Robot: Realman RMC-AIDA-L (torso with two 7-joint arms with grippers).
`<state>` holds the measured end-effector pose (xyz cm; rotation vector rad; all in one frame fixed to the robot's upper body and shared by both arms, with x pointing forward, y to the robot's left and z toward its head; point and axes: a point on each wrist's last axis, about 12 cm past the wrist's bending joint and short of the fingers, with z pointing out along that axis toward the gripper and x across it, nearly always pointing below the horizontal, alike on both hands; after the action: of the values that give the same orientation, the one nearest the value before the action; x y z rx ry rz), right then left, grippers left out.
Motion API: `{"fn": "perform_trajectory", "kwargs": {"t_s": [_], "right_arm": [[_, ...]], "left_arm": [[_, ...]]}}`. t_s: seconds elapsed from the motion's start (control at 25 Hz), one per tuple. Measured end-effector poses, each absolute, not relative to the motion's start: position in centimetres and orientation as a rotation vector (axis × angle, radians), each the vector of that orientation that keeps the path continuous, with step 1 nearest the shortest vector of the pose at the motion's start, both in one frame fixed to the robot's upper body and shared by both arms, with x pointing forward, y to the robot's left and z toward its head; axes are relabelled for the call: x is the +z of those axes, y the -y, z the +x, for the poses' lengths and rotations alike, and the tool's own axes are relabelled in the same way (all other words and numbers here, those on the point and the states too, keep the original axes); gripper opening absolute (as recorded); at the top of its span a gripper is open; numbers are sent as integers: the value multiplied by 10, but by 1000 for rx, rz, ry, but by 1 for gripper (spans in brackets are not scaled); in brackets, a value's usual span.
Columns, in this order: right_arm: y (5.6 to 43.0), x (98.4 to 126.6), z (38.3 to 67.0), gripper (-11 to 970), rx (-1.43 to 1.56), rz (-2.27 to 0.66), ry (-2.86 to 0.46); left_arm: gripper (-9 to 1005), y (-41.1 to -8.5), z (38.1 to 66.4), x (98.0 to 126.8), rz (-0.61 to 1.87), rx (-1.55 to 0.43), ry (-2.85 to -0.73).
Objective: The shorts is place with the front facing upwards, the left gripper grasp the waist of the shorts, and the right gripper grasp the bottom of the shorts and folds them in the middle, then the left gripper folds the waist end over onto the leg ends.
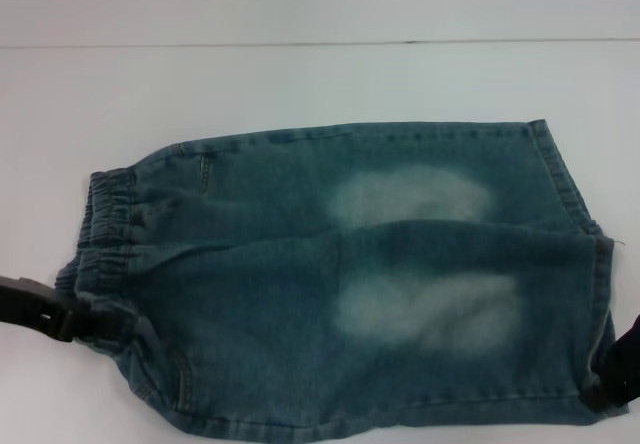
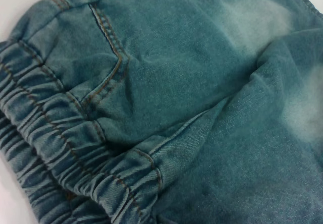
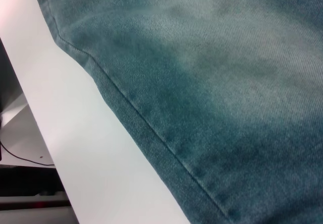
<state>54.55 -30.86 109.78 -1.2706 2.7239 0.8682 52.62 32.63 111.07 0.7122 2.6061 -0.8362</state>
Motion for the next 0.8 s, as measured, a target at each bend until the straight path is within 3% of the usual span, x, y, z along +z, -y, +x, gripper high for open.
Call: {"fn": "perform_trajectory", "kwargs": {"t_s": [0.24,0.44,0.68,0.8], "right_arm": [[310,1098,546,473,866,-1267,-2723],[310,1098,547,218,853,-1266,-2722],[315,1099,545,36,873,-1245,-2702],[323,1104,544,37,921,-1201,-2651]], "left_arm": [[89,-326,526,1111,713,-837,-2605],[92,-325,526,1111,716,-843,-2605],[96,-322,524,1114,734,-899,-2599],[98,-321,525,1117,730,-915,-2601]]}}
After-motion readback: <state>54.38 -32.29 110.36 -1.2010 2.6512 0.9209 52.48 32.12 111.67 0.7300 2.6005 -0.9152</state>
